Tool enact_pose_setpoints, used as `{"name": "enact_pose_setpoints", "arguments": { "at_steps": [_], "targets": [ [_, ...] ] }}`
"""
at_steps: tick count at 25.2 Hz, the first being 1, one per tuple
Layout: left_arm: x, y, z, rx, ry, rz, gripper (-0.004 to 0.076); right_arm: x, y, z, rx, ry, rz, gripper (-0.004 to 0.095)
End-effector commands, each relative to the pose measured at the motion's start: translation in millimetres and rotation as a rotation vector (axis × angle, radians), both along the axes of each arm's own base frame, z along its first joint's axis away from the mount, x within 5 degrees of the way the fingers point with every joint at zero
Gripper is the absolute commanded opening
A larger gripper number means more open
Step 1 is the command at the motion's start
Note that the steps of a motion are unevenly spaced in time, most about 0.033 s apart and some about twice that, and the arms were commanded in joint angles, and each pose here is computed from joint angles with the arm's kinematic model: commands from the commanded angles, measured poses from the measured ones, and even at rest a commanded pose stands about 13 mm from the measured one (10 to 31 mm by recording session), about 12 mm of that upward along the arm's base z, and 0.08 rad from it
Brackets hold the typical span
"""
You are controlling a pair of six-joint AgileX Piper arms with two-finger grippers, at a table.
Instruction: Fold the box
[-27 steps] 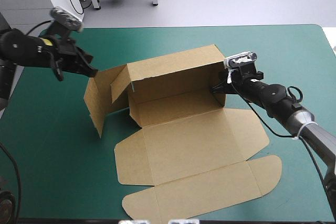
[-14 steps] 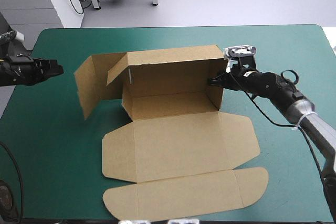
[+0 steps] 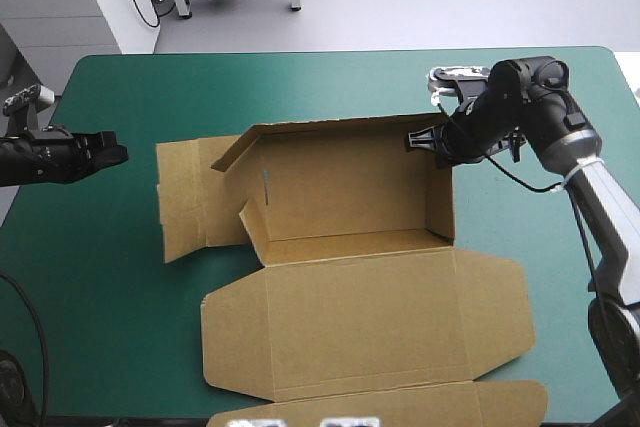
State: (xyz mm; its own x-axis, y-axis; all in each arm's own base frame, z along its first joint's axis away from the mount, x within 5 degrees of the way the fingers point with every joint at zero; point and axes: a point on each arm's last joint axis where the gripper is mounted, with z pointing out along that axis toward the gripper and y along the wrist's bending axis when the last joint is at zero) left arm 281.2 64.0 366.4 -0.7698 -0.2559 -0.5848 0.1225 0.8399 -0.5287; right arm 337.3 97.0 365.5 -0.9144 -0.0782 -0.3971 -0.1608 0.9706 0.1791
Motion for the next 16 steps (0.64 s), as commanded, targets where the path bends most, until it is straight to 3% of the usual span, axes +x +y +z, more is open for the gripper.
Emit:
{"name": "enact_pose_setpoints", "arguments": {
  "at_steps": [1,11,16],
  "targets": [
    [-6,-5,23,-0.016,-0.100,0.018,0.0006,-5,3,18,0.061,-0.032,-0.011,-0.0012],
    [-7,-7,23,-0.036,-0.092,0.010,0.0006,28,3,-29,-0.053,0.064,-0.047,-0.0012],
    [-7,-7,23,-0.038,-0.089,0.010,0.0006,39,3,-38,-0.065,0.035,-0.050,0.0010]
  ]
}}
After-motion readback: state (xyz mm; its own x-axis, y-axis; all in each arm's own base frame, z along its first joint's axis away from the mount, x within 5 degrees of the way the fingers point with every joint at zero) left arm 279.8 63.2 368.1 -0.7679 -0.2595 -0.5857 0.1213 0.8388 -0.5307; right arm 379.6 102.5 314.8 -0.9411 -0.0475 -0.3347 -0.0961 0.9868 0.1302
